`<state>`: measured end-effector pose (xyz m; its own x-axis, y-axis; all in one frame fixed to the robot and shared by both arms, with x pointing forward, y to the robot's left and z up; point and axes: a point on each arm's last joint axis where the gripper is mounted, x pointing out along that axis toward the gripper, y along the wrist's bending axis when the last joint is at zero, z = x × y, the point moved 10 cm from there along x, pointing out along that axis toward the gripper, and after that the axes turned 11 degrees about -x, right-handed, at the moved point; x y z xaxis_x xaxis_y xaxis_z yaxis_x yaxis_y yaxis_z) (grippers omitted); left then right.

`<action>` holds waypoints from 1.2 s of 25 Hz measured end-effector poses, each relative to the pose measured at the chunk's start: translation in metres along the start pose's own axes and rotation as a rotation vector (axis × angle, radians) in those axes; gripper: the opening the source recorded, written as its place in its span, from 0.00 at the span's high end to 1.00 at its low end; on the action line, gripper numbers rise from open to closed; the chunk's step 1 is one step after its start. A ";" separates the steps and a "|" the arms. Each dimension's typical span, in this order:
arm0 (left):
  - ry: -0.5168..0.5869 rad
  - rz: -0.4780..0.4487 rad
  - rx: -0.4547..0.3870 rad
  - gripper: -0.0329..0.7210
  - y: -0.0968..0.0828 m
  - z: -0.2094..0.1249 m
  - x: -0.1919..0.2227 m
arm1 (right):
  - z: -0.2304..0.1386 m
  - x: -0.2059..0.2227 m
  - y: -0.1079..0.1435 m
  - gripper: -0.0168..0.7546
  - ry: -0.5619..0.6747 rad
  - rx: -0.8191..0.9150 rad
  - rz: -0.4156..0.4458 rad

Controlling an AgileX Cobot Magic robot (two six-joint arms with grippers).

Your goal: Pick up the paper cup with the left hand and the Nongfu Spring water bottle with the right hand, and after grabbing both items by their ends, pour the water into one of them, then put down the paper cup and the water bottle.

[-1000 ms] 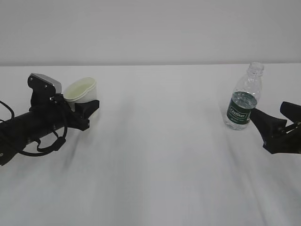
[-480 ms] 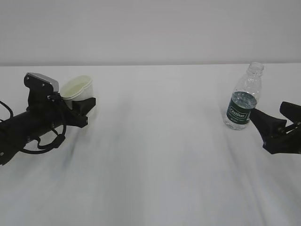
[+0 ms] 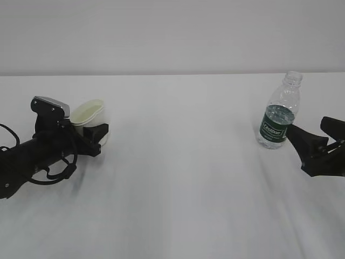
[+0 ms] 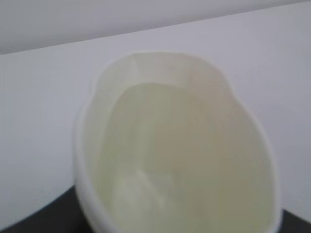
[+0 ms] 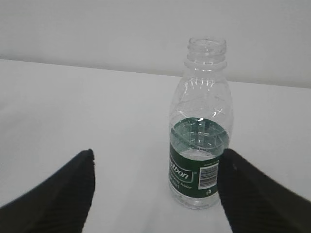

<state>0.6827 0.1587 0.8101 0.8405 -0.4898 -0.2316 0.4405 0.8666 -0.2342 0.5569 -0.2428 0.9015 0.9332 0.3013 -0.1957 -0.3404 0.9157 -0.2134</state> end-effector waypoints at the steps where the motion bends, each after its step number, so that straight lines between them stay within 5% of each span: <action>1: -0.001 0.004 0.005 0.46 0.001 0.000 0.000 | 0.000 0.000 0.000 0.22 0.000 0.002 0.000; 30: -0.016 0.068 0.000 0.46 0.015 -0.003 0.001 | 0.000 0.000 0.003 0.22 -0.002 0.017 0.016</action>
<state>0.6891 0.1706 0.8039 0.8737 -0.4279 -0.2315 0.3819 0.8980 -0.2185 0.5558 -0.2398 0.9013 0.9278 0.3167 -0.1971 -0.3535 0.9152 -0.1936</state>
